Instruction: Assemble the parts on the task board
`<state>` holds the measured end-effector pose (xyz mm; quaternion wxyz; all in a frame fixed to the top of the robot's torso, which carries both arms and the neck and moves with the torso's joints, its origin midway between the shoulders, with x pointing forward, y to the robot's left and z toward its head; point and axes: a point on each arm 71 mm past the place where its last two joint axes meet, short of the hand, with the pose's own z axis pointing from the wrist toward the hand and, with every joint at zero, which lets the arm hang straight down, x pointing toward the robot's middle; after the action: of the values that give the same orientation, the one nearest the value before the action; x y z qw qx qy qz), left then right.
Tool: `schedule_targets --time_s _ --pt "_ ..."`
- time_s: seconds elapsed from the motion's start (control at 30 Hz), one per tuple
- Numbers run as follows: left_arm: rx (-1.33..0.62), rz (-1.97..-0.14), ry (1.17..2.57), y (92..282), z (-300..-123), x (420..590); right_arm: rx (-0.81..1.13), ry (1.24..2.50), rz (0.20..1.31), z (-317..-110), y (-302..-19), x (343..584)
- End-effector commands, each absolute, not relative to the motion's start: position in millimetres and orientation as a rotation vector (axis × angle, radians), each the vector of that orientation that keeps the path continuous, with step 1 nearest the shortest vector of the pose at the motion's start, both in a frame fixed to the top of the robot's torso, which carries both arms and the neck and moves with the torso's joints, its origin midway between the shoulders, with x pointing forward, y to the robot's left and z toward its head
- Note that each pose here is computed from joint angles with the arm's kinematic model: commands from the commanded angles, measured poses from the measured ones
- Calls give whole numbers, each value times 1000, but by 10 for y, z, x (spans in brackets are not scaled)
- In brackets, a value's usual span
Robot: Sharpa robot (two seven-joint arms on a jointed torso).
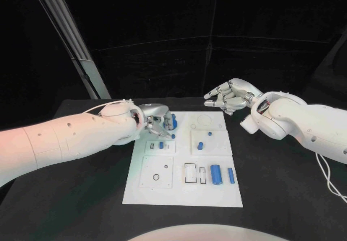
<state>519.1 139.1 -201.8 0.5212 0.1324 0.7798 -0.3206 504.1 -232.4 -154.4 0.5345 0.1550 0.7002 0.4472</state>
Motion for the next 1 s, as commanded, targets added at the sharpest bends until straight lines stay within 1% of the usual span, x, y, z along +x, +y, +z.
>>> schedule_targets --time_s 0.03,0.2,0.4,0.53,0.67,0.73,0.83,1.0 --pt "62 -827 1990 1565 -1942 5288 363 1653 1069 -1523 -2325 5044" --pt "-71 -799 2117 1782 -1860 5403 364 1655 1068 -1526 -2324 5046" --pt "-136 -730 2183 1938 -1767 5501 364 1657 1068 -1529 -2319 5050" --pt "-100 -619 2240 2000 -1740 5563 365 1659 1068 -1532 -2314 5054" --pt "-32 -439 2348 2059 -1772 5617 365 1662 1068 -1536 -2309 5056" --pt "-21 -391 2376 2071 -1783 5636 365 1662 1069 -1536 -2306 5057" --pt "-18 -327 2397 2081 -1795 5675 364 1663 1070 -1537 -2299 5058" --pt "-38 -270 2391 2067 -1810 5734 364 1664 1071 -1537 -2291 5058"
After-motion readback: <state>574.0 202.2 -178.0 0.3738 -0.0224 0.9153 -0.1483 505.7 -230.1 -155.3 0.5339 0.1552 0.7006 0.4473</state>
